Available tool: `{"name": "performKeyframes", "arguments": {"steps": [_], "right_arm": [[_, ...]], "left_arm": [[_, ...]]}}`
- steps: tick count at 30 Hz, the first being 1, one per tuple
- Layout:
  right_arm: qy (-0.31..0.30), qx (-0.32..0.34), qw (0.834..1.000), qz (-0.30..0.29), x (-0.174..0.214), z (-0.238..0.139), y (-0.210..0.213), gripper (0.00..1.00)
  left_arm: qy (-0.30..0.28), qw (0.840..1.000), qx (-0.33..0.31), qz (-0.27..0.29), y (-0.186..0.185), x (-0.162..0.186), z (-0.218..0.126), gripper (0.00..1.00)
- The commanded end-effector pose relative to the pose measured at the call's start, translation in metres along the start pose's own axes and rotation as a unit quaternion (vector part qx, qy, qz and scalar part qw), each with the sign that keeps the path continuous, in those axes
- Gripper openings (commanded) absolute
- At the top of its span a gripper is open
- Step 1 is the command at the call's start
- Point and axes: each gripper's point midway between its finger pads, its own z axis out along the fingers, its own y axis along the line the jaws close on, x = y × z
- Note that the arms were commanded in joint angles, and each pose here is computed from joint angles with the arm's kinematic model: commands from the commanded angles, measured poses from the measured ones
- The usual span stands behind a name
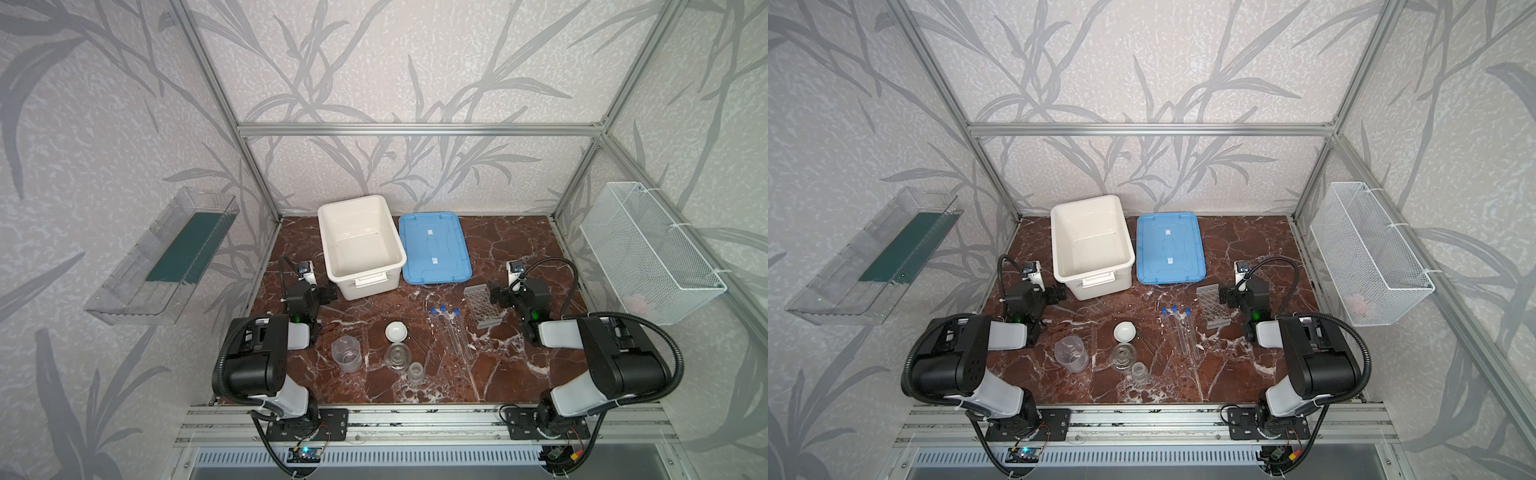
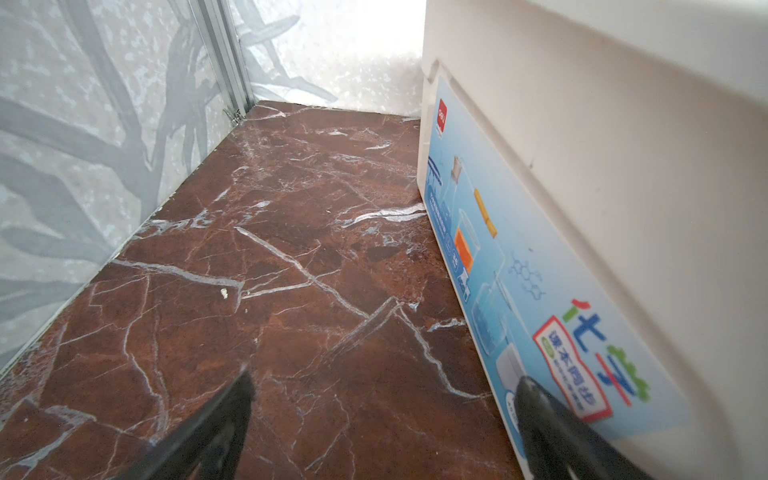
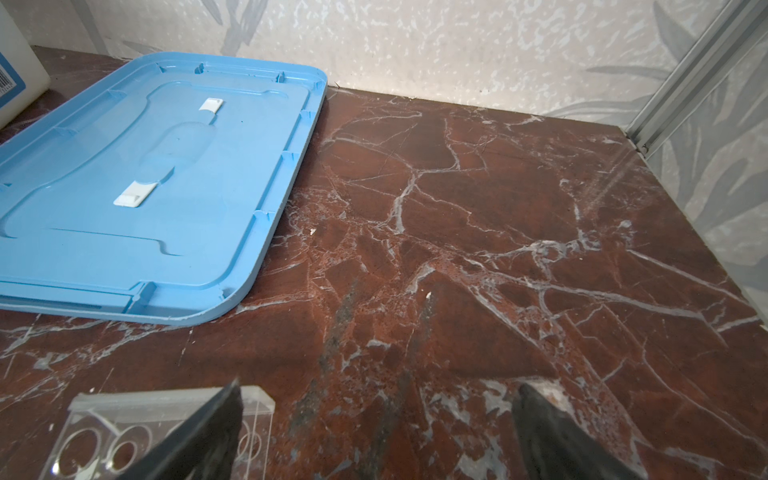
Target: Organize the chemistry lab equipment
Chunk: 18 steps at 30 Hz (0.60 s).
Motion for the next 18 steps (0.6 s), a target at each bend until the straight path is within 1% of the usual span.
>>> {"name": "performKeyframes", "arguments": {"steps": [1,4,5,8,11,13,15,17,18], "right_arm": [[-0.017,0.002,1.0,0.001,-0.014,0.001,0.0,0.99],[-0.017,0.002,1.0,0.001,-0.014,0.0,0.0,0.99],[-0.017,0.002,1.0,0.001,-0.014,0.001,0.0,0.99],[-0.026,0.004,1.0,0.003,-0.017,-0.002,-0.001,0.99],[-0.037,0.015,0.999,0.007,-0.026,-0.009,-0.005,0.99],[-0.031,0.02,0.999,0.008,-0.031,-0.013,-0.008,0.99],[-0.014,0.016,1.0,0.007,-0.034,-0.017,-0.007,0.99],[-0.013,0.014,1.0,0.009,-0.042,-0.022,-0.007,0.99],[-0.011,0.02,1.0,0.02,-0.045,-0.025,-0.009,0.99]], "left_arm": [[-0.014,1.0,0.006,0.01,-0.003,-0.008,0.001,0.99],[-0.015,1.0,0.006,0.01,-0.003,-0.009,0.001,0.99],[-0.019,1.0,-0.003,0.006,0.0,-0.01,0.0,0.99],[-0.046,0.998,-0.044,-0.012,0.014,-0.018,-0.011,0.99],[-0.041,0.994,-0.097,-0.032,0.032,-0.03,-0.023,0.99],[-0.034,0.99,-0.13,-0.05,0.043,-0.034,-0.032,0.99],[-0.03,0.981,-0.178,-0.076,0.059,-0.035,-0.044,0.99],[-0.028,0.972,-0.21,-0.104,0.069,-0.037,-0.055,0.99],[-0.025,0.967,-0.221,-0.122,0.073,-0.038,-0.06,0.99]]}}
